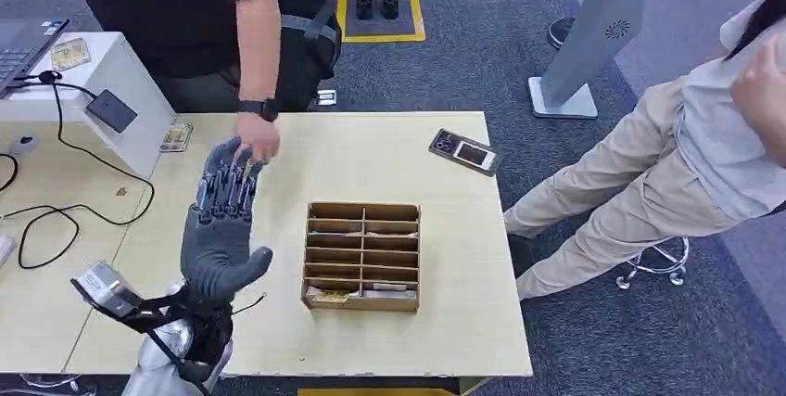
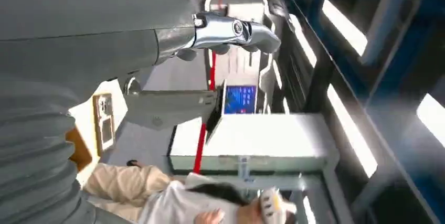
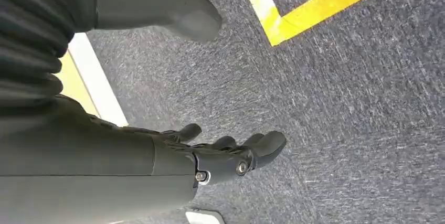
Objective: Pass the card to the sensor for recognition and then transmit it.
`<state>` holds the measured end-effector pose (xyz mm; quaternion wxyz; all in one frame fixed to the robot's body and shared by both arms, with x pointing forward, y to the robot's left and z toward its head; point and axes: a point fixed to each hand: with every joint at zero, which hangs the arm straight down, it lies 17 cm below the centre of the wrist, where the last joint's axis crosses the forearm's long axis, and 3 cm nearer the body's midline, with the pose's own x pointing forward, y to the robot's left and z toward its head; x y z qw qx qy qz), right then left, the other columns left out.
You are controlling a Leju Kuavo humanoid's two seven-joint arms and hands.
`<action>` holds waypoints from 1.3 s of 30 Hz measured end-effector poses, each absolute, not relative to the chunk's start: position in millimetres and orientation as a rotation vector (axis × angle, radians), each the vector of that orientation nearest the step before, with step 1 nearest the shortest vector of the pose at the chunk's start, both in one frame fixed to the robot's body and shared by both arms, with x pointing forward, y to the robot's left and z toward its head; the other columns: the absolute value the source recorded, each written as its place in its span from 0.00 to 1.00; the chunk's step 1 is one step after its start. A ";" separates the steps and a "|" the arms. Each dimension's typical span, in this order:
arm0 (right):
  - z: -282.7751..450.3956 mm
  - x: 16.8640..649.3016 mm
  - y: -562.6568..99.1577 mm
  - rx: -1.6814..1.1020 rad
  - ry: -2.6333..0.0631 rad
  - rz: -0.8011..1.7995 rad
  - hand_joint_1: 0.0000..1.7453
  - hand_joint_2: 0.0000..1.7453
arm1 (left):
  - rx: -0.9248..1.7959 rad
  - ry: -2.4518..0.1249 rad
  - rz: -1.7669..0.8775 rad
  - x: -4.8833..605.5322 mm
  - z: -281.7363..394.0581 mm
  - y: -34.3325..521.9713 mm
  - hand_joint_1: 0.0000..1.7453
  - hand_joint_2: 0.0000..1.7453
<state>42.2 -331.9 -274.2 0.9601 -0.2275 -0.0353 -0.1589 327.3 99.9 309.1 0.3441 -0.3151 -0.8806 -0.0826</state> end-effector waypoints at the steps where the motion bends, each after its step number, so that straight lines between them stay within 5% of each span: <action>1: -274.4 42.4 -331.4 -0.458 -0.072 -0.318 0.00 1.00 | -0.803 -2.307 -0.291 319.6 305.4 92.3 0.00 1.00; 12: -274.0 44.1 -336.8 -0.466 -0.079 -0.289 0.00 1.00 | -0.635 -2.295 -0.878 274.7 241.4 34.8 0.00 1.00; 23: -273.4 43.1 -345.5 -0.479 -0.069 -0.274 0.00 1.00 | -0.109 -2.061 -1.384 313.3 144.9 15.2 0.00 1.00; 29: -273.7 42.2 -344.7 -0.476 -0.061 -0.272 0.00 1.00 | 0.253 -1.980 -1.513 344.9 114.7 13.5 0.00 1.00; 39: -273.9 40.4 -344.3 -0.475 -0.053 -0.274 0.00 1.00 | 0.363 -1.970 -1.507 350.2 100.7 -3.8 0.00 1.00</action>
